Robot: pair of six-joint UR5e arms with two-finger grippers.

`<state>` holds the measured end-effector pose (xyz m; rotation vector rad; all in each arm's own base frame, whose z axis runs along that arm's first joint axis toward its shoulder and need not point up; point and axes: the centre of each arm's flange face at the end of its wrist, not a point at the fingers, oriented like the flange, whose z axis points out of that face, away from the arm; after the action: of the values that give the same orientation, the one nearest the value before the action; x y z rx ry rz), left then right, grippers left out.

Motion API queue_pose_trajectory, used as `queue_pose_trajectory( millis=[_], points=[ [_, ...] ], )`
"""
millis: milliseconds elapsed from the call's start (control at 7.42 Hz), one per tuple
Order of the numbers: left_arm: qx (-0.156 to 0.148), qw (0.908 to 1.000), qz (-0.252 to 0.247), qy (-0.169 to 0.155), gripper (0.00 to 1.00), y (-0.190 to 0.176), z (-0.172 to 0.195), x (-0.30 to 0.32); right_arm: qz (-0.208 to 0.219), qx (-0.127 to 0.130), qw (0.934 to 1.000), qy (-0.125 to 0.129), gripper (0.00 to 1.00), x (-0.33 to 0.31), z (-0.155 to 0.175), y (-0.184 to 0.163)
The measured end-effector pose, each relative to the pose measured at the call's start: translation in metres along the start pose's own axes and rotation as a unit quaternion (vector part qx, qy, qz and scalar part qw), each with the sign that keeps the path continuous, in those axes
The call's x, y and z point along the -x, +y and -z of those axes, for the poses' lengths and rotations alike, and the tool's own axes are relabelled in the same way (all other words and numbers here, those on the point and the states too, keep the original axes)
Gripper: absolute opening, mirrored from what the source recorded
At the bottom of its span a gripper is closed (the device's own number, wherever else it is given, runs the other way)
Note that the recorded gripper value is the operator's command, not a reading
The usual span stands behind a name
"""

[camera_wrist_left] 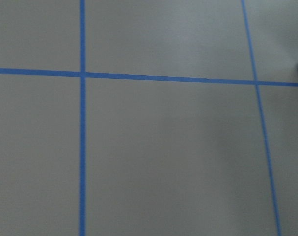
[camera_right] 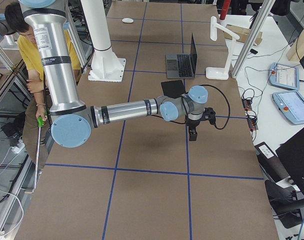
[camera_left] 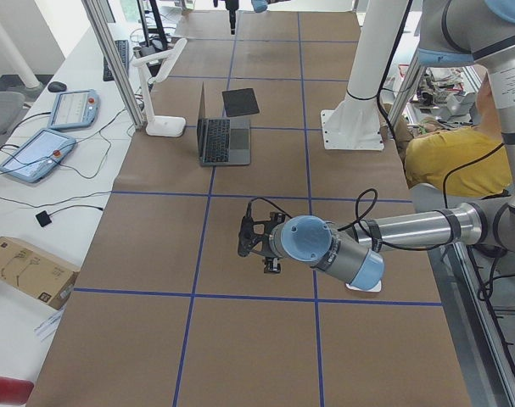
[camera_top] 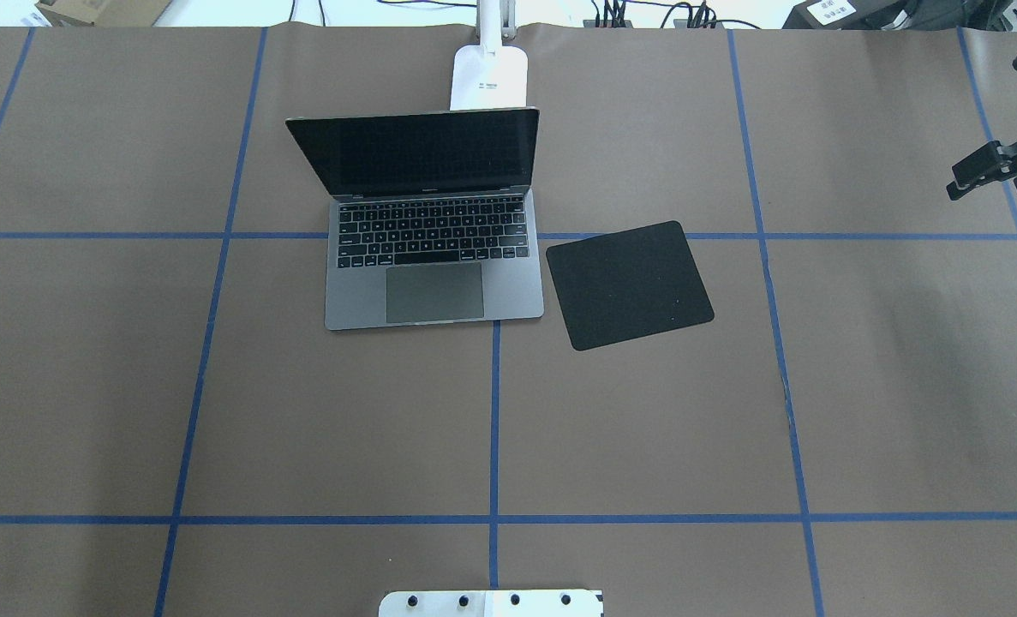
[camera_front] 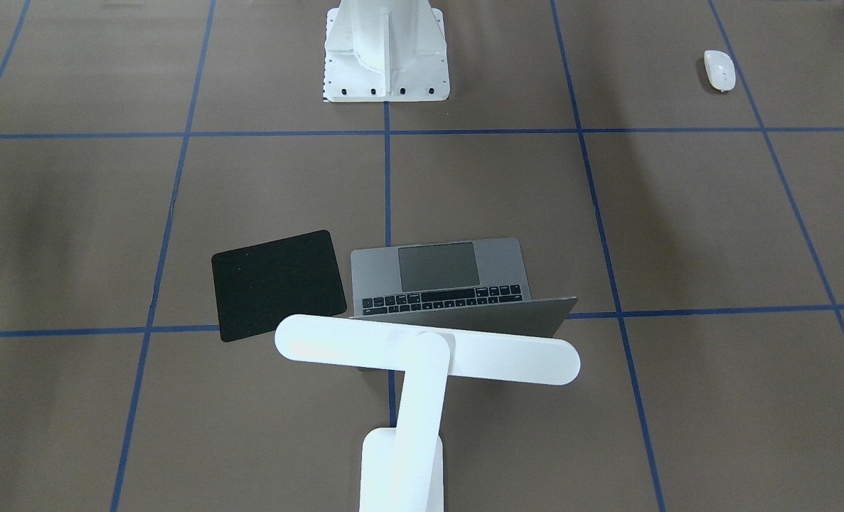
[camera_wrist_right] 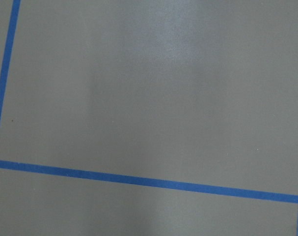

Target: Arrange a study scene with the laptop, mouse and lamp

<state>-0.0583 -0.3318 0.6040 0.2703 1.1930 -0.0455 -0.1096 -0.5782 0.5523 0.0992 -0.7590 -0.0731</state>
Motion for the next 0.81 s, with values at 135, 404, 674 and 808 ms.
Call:
queue_pose_trajectory(
  millis=[135,404,674,808],
  points=[
    [0.016,0.9989,-0.025,-0.037,1.00,0.002,-0.027,-0.005,-0.001,0.001,1.0000,0.002,1.00,-0.003,-0.002,0.002],
    [0.076,0.9889,-0.063,-0.110,1.00,0.030,-0.086,-0.005,-0.003,0.003,1.0000,0.005,1.00,-0.006,-0.004,0.004],
    [0.143,0.9776,-0.072,-0.137,1.00,0.085,-0.103,0.004,-0.007,0.005,0.9999,0.007,1.00,-0.019,-0.005,0.011],
    [0.166,0.9731,-0.073,-0.142,1.00,0.112,-0.100,0.011,-0.008,0.007,0.9999,0.010,1.00,-0.040,-0.003,0.023]
  ],
)
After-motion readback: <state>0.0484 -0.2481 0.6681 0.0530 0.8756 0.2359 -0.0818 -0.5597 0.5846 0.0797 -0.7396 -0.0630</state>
